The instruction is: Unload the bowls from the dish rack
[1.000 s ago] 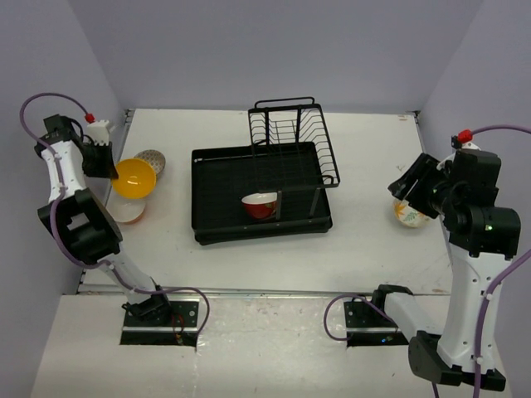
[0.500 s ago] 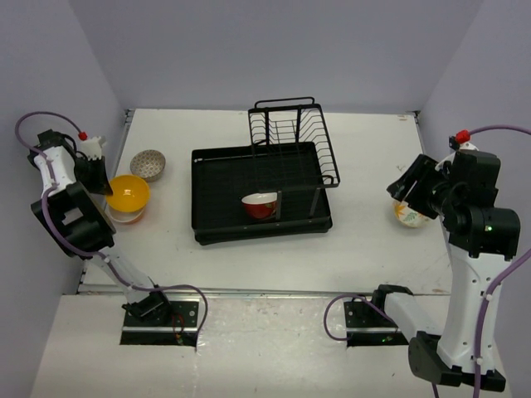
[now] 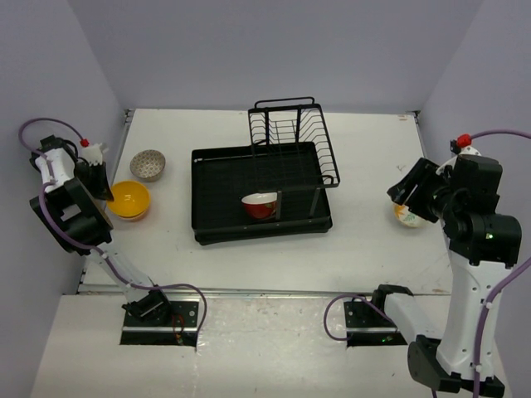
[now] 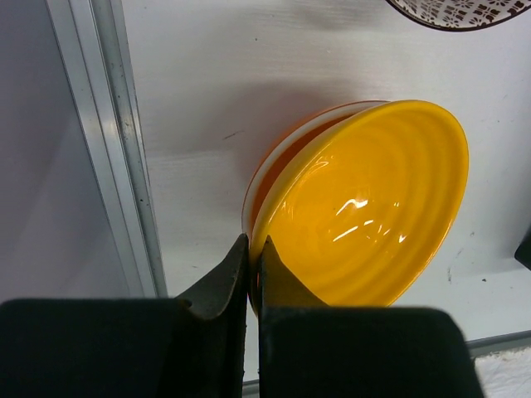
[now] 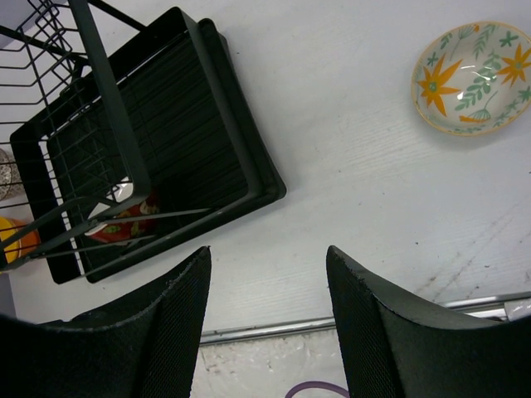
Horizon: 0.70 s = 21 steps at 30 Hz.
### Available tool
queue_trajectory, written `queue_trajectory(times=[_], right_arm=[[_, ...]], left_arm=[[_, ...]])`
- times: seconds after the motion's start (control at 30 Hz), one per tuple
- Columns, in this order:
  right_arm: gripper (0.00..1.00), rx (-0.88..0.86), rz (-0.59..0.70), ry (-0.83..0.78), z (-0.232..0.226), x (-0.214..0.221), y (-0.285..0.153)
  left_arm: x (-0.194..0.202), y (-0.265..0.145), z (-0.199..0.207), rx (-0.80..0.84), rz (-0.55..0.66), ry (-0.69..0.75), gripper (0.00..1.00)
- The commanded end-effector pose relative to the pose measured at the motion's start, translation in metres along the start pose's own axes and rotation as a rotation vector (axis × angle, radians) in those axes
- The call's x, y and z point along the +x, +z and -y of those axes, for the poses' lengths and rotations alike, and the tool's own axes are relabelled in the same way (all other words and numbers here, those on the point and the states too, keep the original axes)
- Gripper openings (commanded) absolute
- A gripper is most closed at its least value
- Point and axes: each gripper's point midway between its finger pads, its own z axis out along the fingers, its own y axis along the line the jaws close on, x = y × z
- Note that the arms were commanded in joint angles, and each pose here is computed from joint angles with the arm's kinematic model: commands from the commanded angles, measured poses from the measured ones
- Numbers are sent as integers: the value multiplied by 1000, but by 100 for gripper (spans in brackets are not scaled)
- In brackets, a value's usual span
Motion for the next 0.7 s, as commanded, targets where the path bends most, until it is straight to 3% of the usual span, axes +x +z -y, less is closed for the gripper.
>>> queue_trajectory(times=[0.0, 0.03, 0.17, 0.3, 0.53, 0.63, 0.67], right_arm=[[59, -18, -8, -7, -2, 3, 0], [59, -21, -12, -6, -2, 5, 2], [59, -24, -18, -2, -1, 8, 5], [59, -26, -26, -1, 0, 13, 8], [59, -43, -36, 10, -1, 17, 11], [59, -43, -36, 13, -1, 18, 9], [59, -38, -33, 11, -1, 18, 9]], left_arm=[[8, -6, -1, 0, -18, -13, 1], [10, -8, -1, -4, -16, -15, 10], [10, -16, 1, -10, 1, -6, 22], [9, -29, 4, -24, 25, 4, 42], [-16, -55, 3, -63, 115, 44, 56], [-52, -91, 8, -78, 243, 100, 57], [-78, -114, 22, -37, 338, 179, 58]])
